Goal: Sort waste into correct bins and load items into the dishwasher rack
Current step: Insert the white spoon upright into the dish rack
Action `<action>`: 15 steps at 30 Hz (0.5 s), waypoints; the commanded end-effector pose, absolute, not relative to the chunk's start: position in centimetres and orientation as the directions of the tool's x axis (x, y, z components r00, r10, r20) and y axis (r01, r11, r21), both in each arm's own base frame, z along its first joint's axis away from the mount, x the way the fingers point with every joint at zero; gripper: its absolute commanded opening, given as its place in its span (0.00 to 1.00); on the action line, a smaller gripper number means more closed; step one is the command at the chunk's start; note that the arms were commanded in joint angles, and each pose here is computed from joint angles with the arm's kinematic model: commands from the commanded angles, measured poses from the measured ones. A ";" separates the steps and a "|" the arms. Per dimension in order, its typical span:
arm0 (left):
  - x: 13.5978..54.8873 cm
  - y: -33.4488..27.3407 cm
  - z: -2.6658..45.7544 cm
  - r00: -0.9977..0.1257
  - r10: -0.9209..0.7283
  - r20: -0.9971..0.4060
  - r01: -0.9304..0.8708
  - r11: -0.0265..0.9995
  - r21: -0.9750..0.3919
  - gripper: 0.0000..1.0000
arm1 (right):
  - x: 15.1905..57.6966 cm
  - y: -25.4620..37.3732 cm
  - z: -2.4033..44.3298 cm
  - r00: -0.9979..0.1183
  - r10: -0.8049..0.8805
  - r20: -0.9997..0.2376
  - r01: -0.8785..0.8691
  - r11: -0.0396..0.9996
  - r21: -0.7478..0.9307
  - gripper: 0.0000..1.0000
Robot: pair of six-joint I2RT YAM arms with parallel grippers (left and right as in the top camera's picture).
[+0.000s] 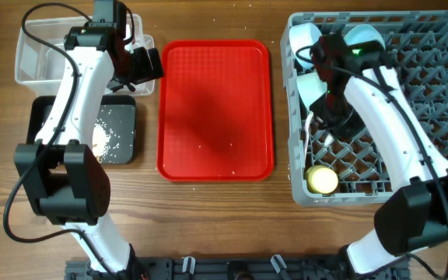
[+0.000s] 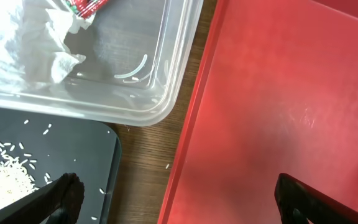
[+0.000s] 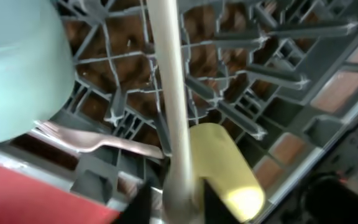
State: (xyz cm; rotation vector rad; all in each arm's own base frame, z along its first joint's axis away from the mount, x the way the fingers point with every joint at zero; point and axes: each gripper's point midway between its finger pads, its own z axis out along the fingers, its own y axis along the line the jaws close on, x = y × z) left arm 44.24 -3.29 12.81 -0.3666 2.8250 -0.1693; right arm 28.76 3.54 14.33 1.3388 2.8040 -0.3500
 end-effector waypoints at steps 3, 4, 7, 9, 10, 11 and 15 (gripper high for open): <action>44.5 -3.1 13.7 -0.917 -0.273 -0.290 -0.238 0.959 -0.151 1.00 | 29.0 4.0 12.5 -0.691 0.719 -0.074 0.717 0.671 -0.189 0.75; 44.5 -3.1 13.7 -0.917 -0.273 -0.290 -0.238 0.959 -0.151 1.00 | 29.4 4.2 12.6 -0.724 0.686 -0.074 0.686 0.706 -0.175 0.83; 44.5 -3.1 13.7 -0.917 -0.273 -0.290 -0.238 0.959 -0.151 1.00 | 30.4 4.4 13.6 -0.798 0.597 -0.088 0.603 0.786 -0.138 0.83; 44.5 -3.1 13.7 -0.917 -0.273 -0.290 -0.238 0.959 -0.151 1.00 | 30.9 4.6 15.2 -0.838 0.533 -0.120 0.544 0.833 -0.100 0.83; 44.5 -3.1 13.7 -0.917 -0.273 -0.290 -0.238 0.959 -0.151 1.00 | 31.2 4.6 16.7 -0.852 0.500 -0.153 0.514 0.855 -0.068 0.85; 44.5 -3.1 13.7 -0.917 -0.273 -0.290 -0.238 0.959 -0.151 1.00 | 31.3 4.7 18.1 -0.859 0.477 -0.186 0.491 0.870 -0.038 0.87; 44.5 -3.1 13.7 -0.917 -0.273 -0.290 -0.238 0.959 -0.151 1.00 | 30.8 5.6 22.2 -0.868 0.412 -0.277 0.402 0.911 0.097 0.90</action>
